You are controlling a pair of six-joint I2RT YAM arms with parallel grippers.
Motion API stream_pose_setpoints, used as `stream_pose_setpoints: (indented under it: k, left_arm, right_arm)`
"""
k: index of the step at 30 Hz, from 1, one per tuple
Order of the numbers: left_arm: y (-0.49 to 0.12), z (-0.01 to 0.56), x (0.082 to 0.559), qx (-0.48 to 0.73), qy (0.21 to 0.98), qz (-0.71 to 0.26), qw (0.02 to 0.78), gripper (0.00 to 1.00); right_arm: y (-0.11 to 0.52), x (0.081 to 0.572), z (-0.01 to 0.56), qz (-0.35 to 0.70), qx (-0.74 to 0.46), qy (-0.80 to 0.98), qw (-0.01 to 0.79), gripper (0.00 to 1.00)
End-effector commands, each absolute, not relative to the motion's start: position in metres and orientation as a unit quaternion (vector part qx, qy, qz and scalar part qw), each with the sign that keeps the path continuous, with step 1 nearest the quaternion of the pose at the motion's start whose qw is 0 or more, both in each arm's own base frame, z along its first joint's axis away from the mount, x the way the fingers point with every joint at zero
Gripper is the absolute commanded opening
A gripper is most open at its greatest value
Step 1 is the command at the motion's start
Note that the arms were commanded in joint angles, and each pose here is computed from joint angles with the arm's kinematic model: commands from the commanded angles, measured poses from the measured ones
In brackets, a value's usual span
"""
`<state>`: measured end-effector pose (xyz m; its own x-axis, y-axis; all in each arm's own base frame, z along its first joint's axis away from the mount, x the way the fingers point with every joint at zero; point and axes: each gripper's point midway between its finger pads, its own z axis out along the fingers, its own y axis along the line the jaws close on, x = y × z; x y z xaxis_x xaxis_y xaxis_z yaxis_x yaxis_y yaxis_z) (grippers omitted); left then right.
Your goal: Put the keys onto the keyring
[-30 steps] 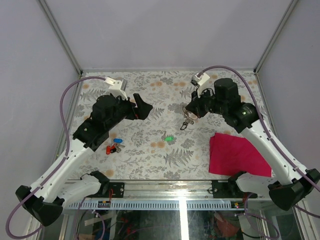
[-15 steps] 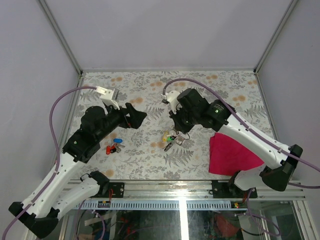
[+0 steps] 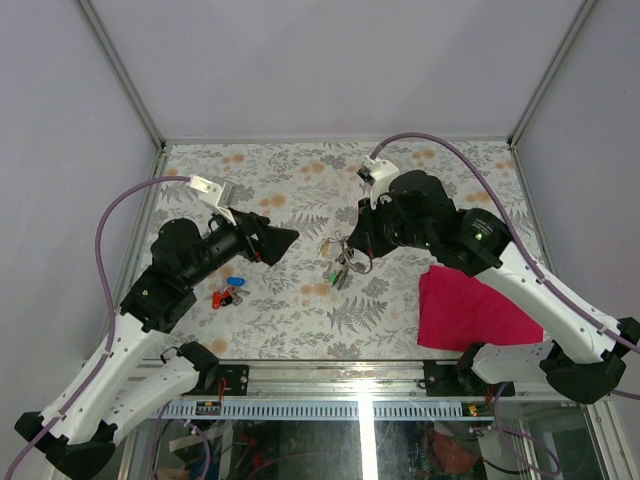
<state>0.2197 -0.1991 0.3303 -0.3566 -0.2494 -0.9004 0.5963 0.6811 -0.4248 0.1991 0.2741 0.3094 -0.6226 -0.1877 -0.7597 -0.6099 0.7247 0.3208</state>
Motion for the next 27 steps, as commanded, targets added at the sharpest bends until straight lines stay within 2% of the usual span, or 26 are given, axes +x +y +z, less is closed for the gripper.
stream_pose_setpoints:
  k: [1,8,15,22,27]
  left_arm:
    - [-0.216,0.367,0.207,0.158,0.671,-0.435,0.579,0.89]
    - [-0.227,0.378,0.189,0.235,0.618,-0.445,0.604,0.87]
    - [-0.243,0.394,0.157,0.375,0.506,-0.454,0.63,0.86]
    - [-0.266,0.407,0.136,0.456,0.442,-0.486,0.6,0.71]
    - [-0.276,0.409,0.126,0.479,0.422,-0.495,0.589,0.65]
  right_arm:
    - [0.281,0.19,0.357,0.34,-0.254,0.813,0.399,0.0]
    - [0.275,0.164,0.368,0.348,-0.358,0.775,0.387,0.0]
    - [0.272,0.138,0.388,0.377,-0.444,0.705,0.404,0.0]
    - [0.275,0.128,0.385,0.385,-0.494,0.673,0.394,0.0]
    - [0.278,0.123,0.388,0.398,-0.506,0.656,0.394,0.0]
